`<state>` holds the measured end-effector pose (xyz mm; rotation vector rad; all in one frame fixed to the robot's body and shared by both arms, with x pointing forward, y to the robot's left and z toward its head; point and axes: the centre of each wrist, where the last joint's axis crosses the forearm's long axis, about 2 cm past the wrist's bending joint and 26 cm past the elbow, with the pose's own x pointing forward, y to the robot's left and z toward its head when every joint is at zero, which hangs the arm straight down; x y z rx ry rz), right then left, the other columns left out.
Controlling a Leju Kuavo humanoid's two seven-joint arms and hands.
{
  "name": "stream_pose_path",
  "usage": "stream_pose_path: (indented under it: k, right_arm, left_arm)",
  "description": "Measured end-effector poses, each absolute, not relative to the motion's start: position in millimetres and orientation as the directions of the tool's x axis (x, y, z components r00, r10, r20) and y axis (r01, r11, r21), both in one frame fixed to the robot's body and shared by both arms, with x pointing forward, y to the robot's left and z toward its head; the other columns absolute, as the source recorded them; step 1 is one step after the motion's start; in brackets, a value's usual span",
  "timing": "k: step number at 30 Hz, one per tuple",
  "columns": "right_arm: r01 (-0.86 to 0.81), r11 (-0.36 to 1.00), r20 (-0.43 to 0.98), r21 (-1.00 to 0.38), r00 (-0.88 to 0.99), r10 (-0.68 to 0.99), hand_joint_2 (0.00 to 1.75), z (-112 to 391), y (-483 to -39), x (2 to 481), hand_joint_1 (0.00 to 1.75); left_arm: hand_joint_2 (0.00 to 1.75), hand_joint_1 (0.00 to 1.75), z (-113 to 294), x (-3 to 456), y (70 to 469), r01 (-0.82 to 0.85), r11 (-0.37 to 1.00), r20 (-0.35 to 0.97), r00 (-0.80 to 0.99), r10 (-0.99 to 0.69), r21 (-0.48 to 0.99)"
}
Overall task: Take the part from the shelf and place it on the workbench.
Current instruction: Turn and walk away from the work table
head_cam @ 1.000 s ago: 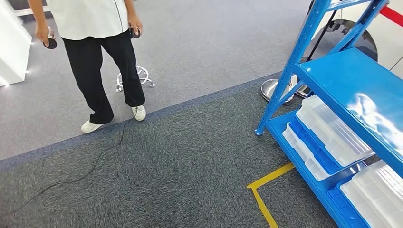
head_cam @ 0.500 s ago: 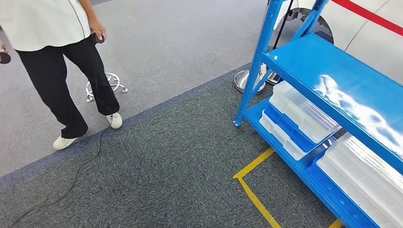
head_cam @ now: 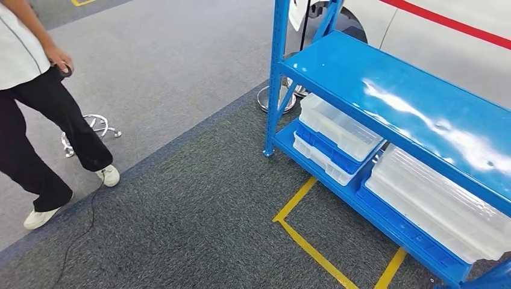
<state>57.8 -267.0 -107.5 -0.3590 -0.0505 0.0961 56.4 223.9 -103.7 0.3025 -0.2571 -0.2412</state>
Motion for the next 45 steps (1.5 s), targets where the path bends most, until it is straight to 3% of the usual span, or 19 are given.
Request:
stream_pose_path:
  k: [45]
  right_arm:
    - [-0.087,0.929,0.044,-0.358,0.993,0.110,1.75,-107.8,-269.8,56.5,0.00]
  left_arm:
    - [0.00,0.00,-103.3,58.3,222.3,0.201,0.926,0.222,0.934,-0.279,0.321]
